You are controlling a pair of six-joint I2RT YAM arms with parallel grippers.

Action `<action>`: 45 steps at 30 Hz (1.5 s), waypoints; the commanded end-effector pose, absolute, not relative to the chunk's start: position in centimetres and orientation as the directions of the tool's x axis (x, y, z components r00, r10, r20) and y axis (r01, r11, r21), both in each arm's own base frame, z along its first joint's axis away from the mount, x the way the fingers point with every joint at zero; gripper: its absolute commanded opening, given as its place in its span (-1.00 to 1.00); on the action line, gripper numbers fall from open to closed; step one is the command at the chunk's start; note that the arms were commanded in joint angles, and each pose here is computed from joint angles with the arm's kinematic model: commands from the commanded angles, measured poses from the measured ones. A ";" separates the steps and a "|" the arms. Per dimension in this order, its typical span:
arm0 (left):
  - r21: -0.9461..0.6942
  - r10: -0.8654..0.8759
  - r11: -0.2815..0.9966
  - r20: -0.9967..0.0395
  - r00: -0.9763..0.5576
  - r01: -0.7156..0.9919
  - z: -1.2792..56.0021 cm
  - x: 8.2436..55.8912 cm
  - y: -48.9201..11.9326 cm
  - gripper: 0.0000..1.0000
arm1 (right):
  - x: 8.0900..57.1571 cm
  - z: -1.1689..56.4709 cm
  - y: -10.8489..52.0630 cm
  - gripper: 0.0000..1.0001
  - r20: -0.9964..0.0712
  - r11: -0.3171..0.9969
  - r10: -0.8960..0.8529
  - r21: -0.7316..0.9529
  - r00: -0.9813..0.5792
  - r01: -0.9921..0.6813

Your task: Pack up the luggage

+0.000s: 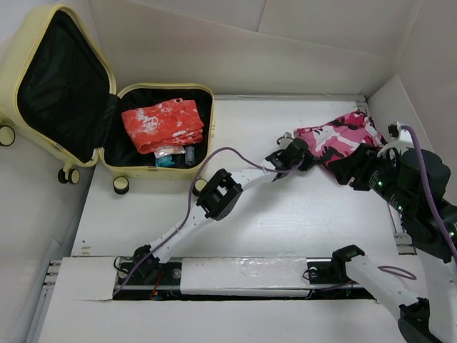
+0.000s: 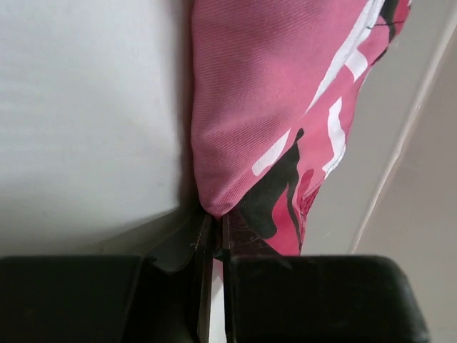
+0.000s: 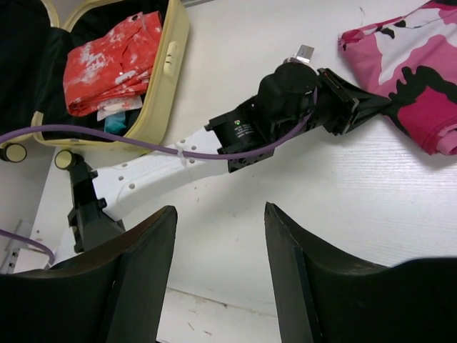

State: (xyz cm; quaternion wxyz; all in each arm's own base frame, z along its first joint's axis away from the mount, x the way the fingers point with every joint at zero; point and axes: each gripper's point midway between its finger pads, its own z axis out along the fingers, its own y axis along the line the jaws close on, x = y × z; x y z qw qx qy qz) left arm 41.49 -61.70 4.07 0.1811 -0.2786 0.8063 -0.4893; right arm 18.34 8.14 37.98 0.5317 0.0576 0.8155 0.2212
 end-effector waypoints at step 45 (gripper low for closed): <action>-0.686 -0.422 0.720 -0.550 -0.721 0.102 19.8 49.1 -39.4 -1.00 | 21.7 37.9 10.1 0.17 -0.856 0.875 0.333 0.437 -0.397 -0.207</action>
